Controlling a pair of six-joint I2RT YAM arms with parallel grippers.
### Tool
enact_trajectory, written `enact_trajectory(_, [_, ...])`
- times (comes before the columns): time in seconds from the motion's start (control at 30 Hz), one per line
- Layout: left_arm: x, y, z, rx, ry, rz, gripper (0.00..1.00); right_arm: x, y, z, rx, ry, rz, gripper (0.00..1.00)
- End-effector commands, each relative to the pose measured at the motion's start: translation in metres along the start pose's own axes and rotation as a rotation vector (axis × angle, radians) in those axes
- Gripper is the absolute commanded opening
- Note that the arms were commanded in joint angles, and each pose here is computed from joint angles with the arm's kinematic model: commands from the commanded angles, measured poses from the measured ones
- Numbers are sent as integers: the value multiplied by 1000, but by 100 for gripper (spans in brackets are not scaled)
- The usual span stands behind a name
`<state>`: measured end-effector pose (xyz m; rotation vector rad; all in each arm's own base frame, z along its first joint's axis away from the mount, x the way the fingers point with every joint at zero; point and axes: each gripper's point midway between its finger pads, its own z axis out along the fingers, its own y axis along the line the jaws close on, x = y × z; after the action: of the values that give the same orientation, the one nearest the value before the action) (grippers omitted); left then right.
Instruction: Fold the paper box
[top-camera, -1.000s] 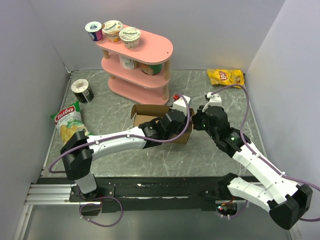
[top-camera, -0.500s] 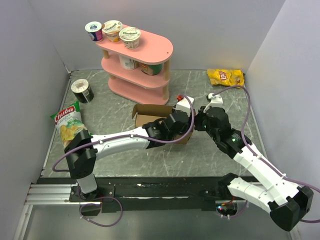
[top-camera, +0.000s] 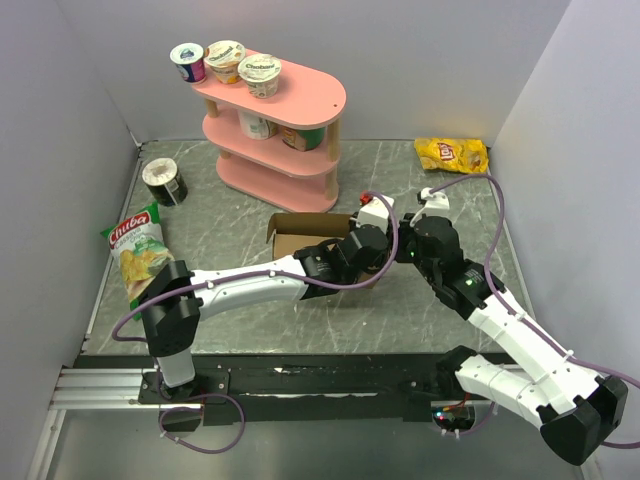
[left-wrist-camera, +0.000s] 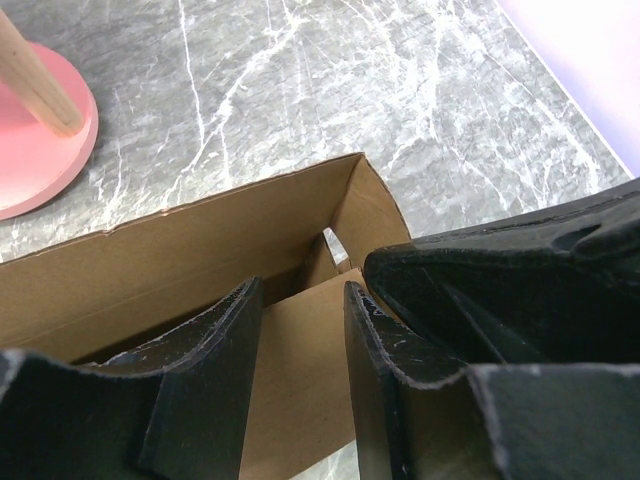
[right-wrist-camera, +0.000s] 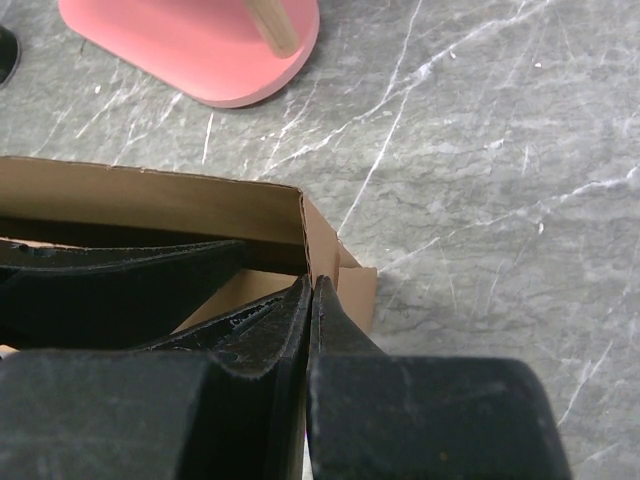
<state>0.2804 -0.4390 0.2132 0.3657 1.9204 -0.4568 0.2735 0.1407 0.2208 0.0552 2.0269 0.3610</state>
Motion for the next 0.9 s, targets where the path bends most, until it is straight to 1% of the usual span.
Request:
enact_trajectory(0.0, [83, 36, 2, -100, 231, 148, 43, 0, 18, -8, -84, 9, 64, 0])
enact_trajectory(0.37, [81, 43, -6, -108, 216, 135, 43, -1, 15, -10, -61, 18, 72, 0])
enact_trajectory(0.67, [81, 44, -8, -108, 214, 125, 42, 36, 10, -7, -74, 61, 194, 0])
enact_trajectory(0.87, [73, 49, -5, -106, 201, 96, 42, 61, 3, -3, -69, 102, 200, 0])
